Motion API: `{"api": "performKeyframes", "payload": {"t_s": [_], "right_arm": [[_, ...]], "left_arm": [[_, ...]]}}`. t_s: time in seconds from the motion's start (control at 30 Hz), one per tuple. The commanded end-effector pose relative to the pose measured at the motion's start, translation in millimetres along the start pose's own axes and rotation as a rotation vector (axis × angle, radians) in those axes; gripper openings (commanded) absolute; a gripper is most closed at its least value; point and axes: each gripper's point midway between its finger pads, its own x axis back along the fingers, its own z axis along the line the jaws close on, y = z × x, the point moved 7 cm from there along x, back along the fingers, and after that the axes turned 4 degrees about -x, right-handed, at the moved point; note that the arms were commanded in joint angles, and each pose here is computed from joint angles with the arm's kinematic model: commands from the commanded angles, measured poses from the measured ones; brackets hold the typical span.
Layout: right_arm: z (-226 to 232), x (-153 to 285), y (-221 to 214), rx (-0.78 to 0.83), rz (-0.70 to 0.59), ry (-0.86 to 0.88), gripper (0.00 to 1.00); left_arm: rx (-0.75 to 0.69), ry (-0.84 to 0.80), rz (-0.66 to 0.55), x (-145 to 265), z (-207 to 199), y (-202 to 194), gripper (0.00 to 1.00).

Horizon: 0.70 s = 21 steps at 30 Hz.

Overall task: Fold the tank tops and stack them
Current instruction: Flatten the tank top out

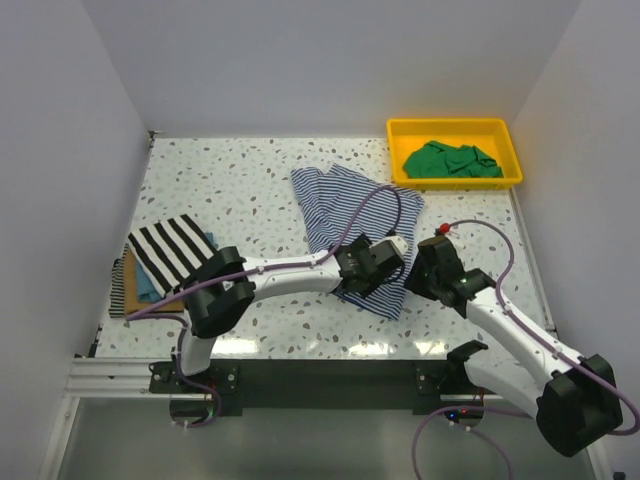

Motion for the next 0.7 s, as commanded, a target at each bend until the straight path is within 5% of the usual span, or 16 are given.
{"api": "performKeyframes", "payload": {"t_s": [0.0, 0.67], "right_arm": [[-5, 3, -6, -0.061, -0.003, -0.002, 0.38], [-23, 21, -11, -0.095, -0.048, -0.022, 0.33]], "left_arm": [[-0.029, 0.032, -0.069, 6, 0, 20, 0.70], [-0.041, 0.037, -0.073, -22, -24, 9, 0.50]]}}
